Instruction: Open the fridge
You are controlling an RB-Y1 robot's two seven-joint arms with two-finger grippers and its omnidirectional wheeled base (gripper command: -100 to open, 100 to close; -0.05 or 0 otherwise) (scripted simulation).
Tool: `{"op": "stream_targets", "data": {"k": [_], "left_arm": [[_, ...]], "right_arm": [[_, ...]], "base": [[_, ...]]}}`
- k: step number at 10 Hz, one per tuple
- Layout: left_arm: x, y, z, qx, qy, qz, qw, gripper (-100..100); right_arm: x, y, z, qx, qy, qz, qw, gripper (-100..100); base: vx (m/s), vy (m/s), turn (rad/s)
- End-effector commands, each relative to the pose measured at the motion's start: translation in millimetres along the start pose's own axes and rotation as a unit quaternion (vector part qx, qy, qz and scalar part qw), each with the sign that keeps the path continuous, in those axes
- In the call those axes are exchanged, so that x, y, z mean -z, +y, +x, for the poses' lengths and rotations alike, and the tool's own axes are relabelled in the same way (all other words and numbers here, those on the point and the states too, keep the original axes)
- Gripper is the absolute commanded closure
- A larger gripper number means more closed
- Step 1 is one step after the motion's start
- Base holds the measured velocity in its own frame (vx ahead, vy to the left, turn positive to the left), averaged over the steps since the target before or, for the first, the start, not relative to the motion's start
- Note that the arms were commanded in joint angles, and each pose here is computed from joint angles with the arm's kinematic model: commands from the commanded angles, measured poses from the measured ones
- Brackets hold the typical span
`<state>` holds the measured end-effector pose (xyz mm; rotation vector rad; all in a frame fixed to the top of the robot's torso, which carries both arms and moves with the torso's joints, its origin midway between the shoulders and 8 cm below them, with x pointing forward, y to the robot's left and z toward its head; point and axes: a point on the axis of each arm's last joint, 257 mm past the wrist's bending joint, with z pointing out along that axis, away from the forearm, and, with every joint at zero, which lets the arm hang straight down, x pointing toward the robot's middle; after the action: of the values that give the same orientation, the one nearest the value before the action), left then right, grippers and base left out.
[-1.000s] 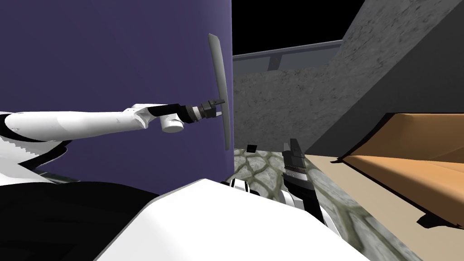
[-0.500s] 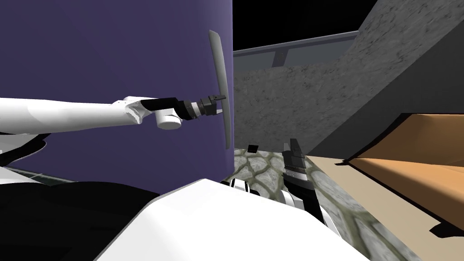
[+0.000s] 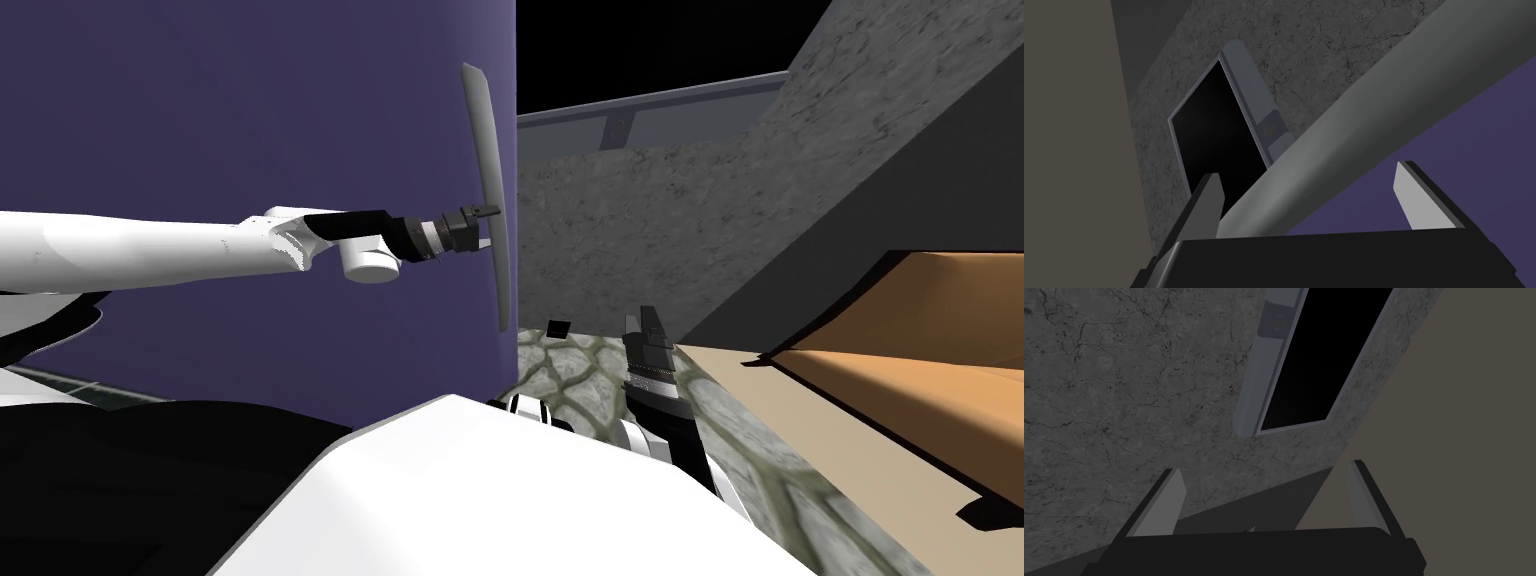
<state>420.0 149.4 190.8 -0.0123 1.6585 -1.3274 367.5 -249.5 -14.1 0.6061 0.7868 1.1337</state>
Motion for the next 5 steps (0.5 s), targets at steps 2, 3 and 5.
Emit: {"op": "stream_targets", "data": {"k": [2, 3, 5], "left_arm": [[0.0, 0.0, 0.0, 0.000, 0.000, 0.000, 1.0000, 0], [0.0, 0.0, 0.2, 0.000, 0.000, 0.000, 1.0000, 0], [0.0, 0.0, 0.2, 0.000, 0.000, 0.000, 1.0000, 0]], "right_arm": [[0.0, 0.0, 0.0, 0.000, 0.000, 0.000, 1.0000, 0], [0.0, 0.0, 0.0, 0.000, 0.000, 0.000, 1.0000, 0], [0.0, 0.0, 0.0, 0.000, 0.000, 0.000, 1.0000, 0]], "base": [[0.000, 0.000, 0.000], [0.000, 0.000, 0.000], [0.000, 0.000, 0.000]]}}
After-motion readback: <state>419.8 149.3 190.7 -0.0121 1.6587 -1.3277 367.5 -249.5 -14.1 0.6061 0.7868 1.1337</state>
